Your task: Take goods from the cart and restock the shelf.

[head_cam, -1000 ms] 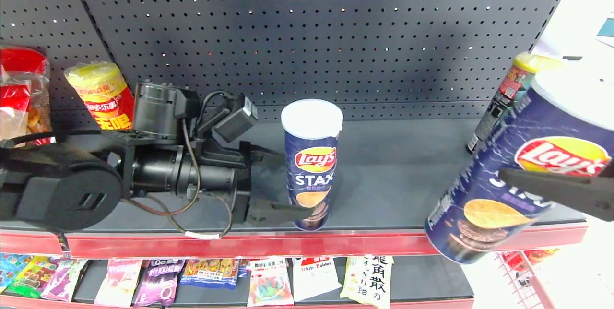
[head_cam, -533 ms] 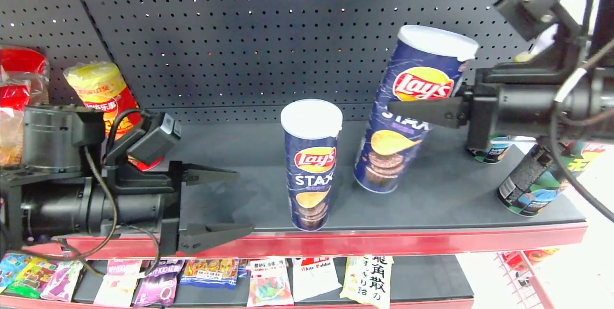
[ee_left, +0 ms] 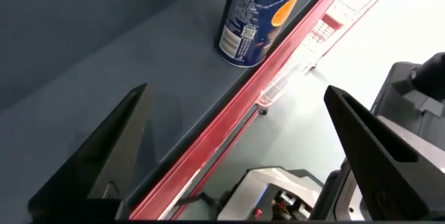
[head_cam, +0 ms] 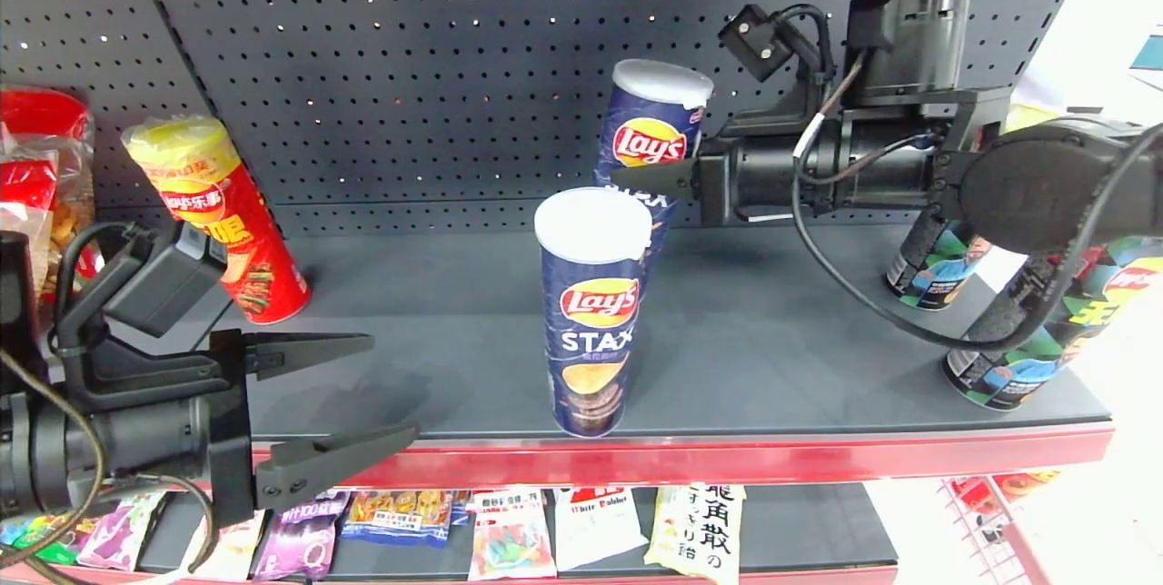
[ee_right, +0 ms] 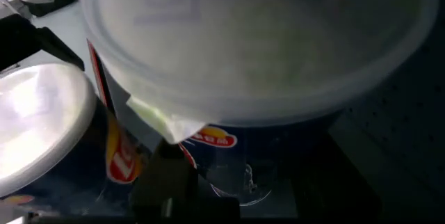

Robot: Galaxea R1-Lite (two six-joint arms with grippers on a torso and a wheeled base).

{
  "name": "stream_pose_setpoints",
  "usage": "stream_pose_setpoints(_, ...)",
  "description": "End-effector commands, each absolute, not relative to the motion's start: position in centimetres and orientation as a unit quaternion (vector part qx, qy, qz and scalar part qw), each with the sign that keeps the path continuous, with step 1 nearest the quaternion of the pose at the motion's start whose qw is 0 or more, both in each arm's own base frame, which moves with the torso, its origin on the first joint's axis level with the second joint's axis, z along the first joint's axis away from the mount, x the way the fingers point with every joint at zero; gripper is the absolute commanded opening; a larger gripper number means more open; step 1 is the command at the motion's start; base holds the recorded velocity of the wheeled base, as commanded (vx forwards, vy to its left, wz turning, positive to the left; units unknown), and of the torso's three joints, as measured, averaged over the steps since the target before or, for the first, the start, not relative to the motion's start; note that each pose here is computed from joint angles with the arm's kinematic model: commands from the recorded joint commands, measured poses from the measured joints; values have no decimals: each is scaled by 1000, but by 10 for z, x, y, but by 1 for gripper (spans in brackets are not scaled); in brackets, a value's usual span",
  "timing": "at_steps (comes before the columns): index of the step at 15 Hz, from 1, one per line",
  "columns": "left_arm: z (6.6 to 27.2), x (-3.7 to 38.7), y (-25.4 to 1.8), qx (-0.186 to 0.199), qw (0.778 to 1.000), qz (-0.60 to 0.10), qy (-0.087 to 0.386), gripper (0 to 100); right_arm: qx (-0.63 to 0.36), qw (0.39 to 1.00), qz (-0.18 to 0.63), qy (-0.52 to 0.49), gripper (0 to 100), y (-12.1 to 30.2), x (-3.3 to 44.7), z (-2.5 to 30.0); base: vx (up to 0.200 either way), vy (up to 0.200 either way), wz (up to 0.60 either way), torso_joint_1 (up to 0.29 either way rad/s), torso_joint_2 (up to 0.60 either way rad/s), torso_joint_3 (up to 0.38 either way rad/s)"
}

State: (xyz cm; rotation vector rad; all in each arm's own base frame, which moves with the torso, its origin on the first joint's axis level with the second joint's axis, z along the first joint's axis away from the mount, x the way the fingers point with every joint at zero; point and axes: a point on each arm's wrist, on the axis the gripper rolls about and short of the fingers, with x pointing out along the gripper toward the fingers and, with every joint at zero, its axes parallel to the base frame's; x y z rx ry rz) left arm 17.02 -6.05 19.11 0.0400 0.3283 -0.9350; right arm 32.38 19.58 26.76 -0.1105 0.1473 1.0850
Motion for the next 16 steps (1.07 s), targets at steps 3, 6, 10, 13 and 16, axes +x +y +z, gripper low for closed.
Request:
stream_pose_setpoints(3, 194, 167, -59, 21, 882, -447, 148, 100, -55, 850, 519, 73, 0, 210, 351, 253, 0, 0, 0, 0, 0, 0)
stream_pose_setpoints(6, 197, 165, -59, 22, 883, -447, 142, 100, -69, 852, 513, 72, 0, 204, 354, 250, 0, 0, 0, 0, 0, 0)
stream_pose_setpoints(10, 196, 165, -58, 22, 882, -447, 144, 100, -82, 854, 508, 77, 0, 196, 354, 248, 0, 0, 0, 0, 0, 0)
stream_pose_setpoints(13, 196, 165, -59, 22, 882, -447, 145, 100, -84, 853, 509, 81, 0, 196, 353, 245, 0, 0, 0, 0, 0, 0)
stream_pose_setpoints(16, 195, 165, -59, 21, 882, -447, 146, 100, -87, 850, 511, 93, 0, 196, 351, 237, 0, 0, 0, 0, 0, 0)
